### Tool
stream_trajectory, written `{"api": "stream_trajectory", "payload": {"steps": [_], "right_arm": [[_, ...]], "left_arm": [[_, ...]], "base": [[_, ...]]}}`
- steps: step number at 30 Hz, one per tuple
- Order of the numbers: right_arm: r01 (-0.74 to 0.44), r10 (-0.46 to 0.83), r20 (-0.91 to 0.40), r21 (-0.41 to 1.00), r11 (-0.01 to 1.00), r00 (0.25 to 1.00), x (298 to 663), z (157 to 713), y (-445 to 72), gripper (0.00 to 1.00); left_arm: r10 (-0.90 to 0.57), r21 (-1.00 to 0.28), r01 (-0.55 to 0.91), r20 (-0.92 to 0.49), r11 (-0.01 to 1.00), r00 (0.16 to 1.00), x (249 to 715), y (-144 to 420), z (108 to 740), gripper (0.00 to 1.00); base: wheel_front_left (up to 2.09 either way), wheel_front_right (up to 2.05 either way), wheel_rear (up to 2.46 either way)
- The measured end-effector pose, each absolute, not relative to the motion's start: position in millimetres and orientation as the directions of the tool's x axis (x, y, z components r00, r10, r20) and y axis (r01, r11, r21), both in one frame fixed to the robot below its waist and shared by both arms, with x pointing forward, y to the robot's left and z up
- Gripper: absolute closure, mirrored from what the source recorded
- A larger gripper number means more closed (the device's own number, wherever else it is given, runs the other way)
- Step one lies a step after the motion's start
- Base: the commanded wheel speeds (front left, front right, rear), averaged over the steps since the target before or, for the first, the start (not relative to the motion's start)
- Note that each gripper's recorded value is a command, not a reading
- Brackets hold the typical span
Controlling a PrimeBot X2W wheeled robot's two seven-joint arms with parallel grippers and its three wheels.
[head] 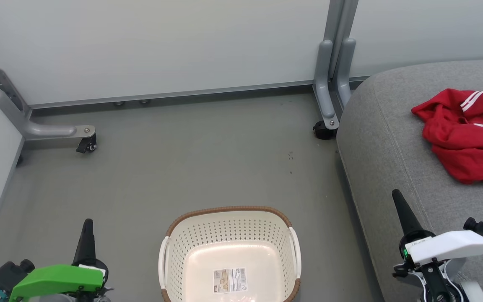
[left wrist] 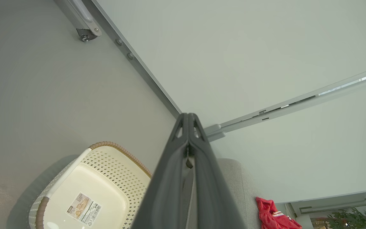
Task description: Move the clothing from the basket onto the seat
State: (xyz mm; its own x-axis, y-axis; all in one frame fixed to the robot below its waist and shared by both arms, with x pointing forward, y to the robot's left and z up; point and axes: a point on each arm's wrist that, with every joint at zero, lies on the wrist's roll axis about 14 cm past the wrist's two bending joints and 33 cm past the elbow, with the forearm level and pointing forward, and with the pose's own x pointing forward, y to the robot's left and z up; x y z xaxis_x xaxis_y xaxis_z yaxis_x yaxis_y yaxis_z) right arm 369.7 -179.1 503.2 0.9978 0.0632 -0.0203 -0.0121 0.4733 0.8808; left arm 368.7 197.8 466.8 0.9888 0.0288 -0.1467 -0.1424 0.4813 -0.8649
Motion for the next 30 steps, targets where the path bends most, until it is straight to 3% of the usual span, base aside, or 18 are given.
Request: {"api": "stream_trajectory", "payload": {"steps": [30], "right_arm": [[0.009, 0.026, -0.015, 0.976, 0.219, 1.0, 380, 504, -191, 1.0]], "left_arm": [[0.009, -0.972, -0.087, -0.087, 0.219, 0.996, 379, 198, 484, 1.0]], "base": [[0.0, 0.0, 0.0]]}}
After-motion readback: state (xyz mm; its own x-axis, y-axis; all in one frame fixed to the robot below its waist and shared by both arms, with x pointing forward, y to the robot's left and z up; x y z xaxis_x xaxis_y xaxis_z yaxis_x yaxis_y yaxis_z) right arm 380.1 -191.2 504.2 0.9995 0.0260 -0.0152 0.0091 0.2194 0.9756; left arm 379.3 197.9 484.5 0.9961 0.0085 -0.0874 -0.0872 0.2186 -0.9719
